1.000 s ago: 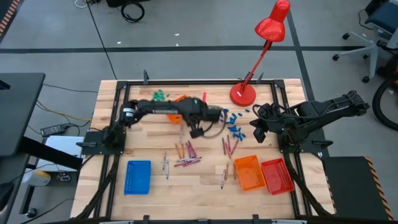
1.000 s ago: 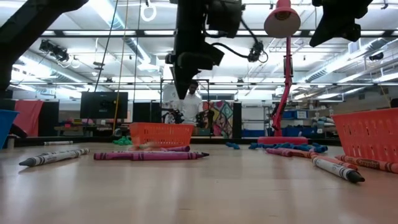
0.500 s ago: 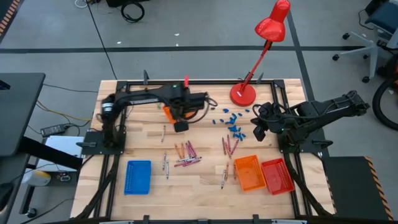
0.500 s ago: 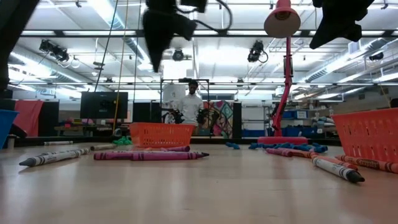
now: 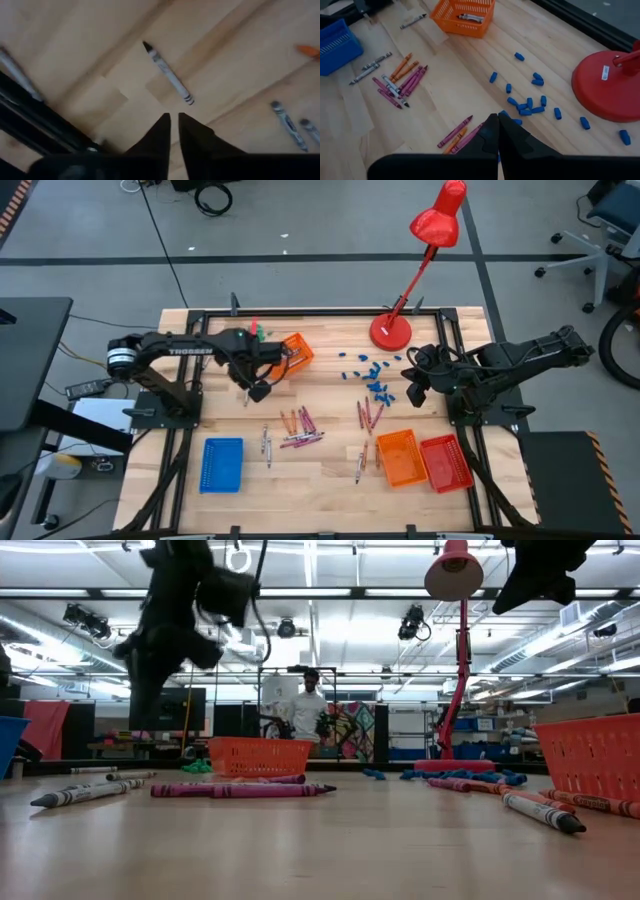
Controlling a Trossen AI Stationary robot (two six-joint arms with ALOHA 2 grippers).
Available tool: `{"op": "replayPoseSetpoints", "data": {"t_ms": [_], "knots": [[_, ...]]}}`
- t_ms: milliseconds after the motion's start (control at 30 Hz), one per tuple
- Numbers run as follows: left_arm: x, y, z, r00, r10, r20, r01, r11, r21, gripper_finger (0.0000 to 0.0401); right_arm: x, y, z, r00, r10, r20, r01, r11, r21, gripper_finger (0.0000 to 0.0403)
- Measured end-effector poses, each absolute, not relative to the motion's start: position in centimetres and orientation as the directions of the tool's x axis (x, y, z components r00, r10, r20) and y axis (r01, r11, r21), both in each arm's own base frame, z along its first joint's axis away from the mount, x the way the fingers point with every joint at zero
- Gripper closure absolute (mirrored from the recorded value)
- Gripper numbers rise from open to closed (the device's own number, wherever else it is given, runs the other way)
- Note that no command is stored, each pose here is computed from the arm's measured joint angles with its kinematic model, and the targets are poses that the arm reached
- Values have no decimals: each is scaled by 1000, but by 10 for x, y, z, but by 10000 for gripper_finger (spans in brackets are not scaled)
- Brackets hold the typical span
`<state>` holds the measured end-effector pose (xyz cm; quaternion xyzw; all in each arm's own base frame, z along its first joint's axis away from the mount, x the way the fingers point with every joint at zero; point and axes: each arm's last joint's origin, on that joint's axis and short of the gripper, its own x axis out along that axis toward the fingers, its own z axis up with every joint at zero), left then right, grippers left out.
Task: Sort crayons
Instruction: Put the black crayon into the top orange bin
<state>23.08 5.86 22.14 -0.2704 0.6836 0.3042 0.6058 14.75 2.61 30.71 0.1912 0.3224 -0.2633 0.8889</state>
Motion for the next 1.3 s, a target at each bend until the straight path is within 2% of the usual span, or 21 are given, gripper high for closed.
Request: {"op": "replayPoseSetpoints", "data": {"t_ms": [67,267,433,800,900,1067,1300], "knots": [[225,59,207,-139,-26,-990,-773,628,92,317,147,26,307,654,-343,-674,592,786,175,395],[213,66,175,-98,-101,-990,-857,514,32,232,148,26,307,654,-334,-678,591,785,183,395],[204,71,161,-94,-122,-988,-879,477,24,213,148,27,307,655,-327,-681,591,783,193,395],[197,70,137,-49,-93,-994,-907,422,5,258,148,27,307,656,-323,-682,589,784,195,395],[198,66,136,-37,-91,-995,-899,439,-7,294,148,27,307,655,-323,-683,589,784,195,395],[201,61,136,-28,-83,-996,-888,459,-13,378,148,27,307,656,-323,-683,589,784,195,395],[201,59,140,4,-75,-997,-913,406,-34,380,148,27,307,656,-323,-683,589,784,195,395]]}}
